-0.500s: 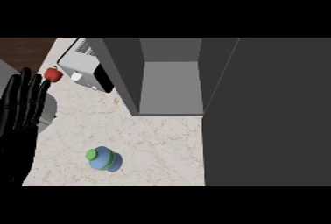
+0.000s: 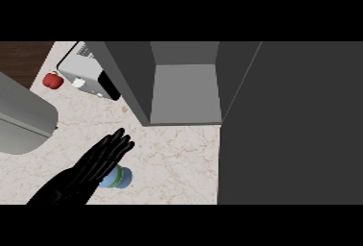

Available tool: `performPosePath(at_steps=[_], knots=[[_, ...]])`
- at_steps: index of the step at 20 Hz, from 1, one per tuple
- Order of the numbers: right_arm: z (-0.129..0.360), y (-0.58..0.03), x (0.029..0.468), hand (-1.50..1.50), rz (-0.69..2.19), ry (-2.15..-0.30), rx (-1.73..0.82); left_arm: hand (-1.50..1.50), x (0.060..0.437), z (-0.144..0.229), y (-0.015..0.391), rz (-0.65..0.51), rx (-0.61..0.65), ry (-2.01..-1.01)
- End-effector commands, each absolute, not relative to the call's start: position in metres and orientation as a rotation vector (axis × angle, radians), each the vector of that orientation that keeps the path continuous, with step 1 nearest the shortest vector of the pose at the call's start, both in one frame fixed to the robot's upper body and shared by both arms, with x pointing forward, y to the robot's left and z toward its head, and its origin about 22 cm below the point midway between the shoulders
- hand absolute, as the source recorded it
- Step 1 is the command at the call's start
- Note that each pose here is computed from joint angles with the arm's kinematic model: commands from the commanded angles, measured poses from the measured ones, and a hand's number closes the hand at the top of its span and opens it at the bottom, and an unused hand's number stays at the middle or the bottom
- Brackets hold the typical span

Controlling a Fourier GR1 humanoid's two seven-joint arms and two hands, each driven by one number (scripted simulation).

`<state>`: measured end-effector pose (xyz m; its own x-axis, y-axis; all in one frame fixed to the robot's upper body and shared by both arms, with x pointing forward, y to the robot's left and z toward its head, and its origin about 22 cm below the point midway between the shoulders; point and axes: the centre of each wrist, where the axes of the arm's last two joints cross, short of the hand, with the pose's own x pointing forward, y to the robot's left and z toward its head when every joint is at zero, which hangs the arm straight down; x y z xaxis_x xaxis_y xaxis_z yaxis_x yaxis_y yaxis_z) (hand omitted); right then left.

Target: Pick up the bottled water, place it into the cabinet and close the cabinet

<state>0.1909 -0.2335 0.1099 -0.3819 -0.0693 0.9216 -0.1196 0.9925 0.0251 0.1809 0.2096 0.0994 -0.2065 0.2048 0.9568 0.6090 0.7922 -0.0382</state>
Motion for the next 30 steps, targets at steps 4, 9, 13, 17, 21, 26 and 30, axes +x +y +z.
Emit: performPosePath(at_steps=[4,9,13,17,21,26,30], knots=[[0.107,-0.236,0.152,-1.5,-0.089,-1.796,0.311,-1.5,0.145,0.089,0.258,-0.415,-0.838,-1.497],[0.104,-0.23,0.135,-1.5,-0.079,-1.805,0.311,-1.5,0.137,0.105,0.307,-0.435,-0.862,-1.483],[0.094,-0.23,0.126,-1.5,-0.093,-1.793,0.33,-1.5,0.122,0.089,0.313,-0.407,-0.842,-1.453],[0.095,-0.228,0.115,-1.5,-0.094,-1.797,0.342,-1.5,0.141,0.078,0.347,-0.415,-0.809,-1.492],[0.08,-0.233,0.111,-1.5,-0.056,-1.795,0.336,-1.5,0.136,0.076,0.353,-0.423,-0.832,-1.483],[0.077,-0.239,0.116,-1.5,-0.054,-1.814,0.32,-1.5,0.146,0.066,0.361,-0.419,-0.825,-1.516],[0.075,-0.237,0.121,-1.5,-0.071,-1.811,0.317,-1.5,0.156,0.049,0.353,-0.367,-0.822,-1.503]])
